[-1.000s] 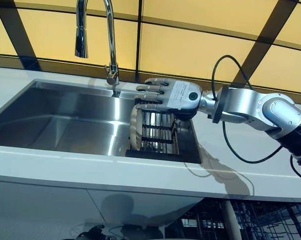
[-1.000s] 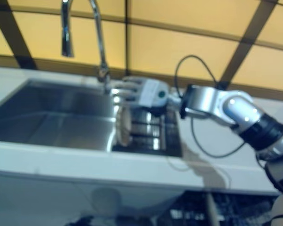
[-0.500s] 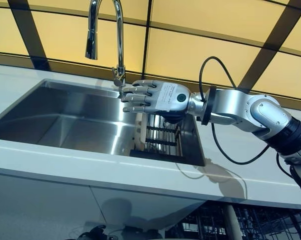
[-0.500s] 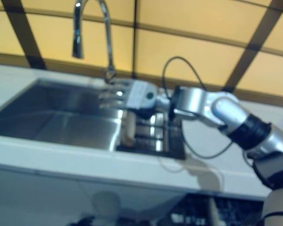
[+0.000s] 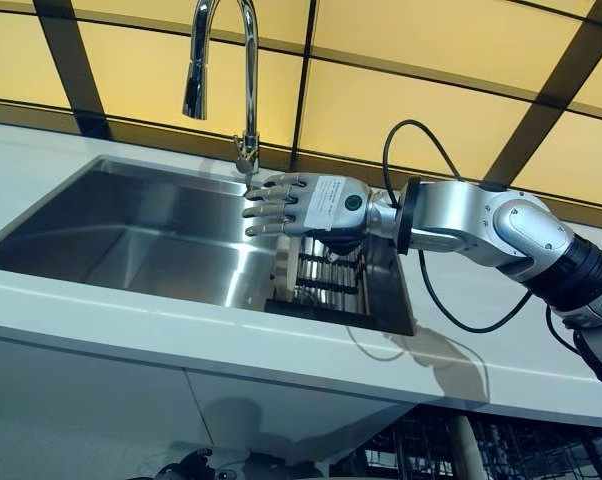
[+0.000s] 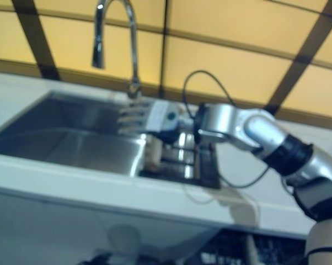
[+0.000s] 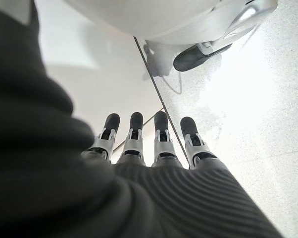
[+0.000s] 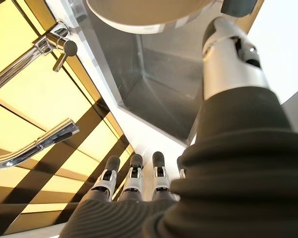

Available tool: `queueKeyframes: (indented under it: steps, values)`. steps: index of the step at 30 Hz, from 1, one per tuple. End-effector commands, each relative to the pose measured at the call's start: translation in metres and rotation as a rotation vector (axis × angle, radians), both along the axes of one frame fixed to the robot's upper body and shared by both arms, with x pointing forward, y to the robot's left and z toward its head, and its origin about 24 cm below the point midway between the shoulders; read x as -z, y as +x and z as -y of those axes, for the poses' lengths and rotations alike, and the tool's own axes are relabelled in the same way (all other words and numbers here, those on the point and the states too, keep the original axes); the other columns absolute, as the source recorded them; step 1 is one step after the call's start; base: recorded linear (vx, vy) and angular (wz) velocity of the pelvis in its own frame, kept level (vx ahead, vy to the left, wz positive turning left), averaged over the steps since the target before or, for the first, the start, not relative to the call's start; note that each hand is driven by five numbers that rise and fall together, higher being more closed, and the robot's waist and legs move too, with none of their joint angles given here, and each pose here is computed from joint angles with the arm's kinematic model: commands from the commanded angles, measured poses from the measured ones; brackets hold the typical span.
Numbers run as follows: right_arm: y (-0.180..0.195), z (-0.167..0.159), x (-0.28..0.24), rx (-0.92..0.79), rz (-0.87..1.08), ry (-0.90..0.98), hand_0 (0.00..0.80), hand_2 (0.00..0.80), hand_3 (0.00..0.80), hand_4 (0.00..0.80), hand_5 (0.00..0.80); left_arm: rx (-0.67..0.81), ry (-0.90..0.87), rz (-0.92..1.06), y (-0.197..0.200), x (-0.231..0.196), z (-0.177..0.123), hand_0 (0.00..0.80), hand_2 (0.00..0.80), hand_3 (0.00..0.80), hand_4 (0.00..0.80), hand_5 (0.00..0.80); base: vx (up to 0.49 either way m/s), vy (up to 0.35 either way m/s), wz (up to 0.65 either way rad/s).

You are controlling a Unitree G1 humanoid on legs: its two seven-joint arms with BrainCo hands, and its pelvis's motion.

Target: Take plates into dishwasher

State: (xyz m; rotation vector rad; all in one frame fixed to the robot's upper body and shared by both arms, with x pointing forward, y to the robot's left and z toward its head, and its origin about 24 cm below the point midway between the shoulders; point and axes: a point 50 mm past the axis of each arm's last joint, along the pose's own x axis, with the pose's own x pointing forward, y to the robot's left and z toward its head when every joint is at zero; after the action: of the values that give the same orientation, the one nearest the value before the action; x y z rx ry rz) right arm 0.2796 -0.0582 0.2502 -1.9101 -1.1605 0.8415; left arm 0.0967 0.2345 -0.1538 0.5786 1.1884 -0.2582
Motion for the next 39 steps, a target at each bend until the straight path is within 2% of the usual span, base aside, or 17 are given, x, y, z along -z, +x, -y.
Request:
queueKeyframes:
  steps: [1,18,39]
  values:
    - [0.008,0.001,-0.035,0.070,0.085,0.018,0.000,0.000,0.000,0.000,0.000,0.097,0.033,-0.012,0.009,0.001,0.004,0.000,0.000,0.000,0.000,0.000,0.000,0.000,0.00]
    - [0.040,0.005,-0.014,0.218,0.053,0.026,0.000,0.000,0.000,0.000,0.000,0.094,0.058,0.004,0.017,-0.004,-0.004,0.000,0.000,0.000,0.000,0.000,0.000,-0.005,0.03]
    - [0.057,0.012,-0.006,0.280,0.093,-0.036,0.000,0.000,0.000,0.000,0.000,0.093,0.077,0.074,0.038,-0.013,-0.011,0.000,0.000,0.000,0.000,0.000,-0.013,-0.011,0.05]
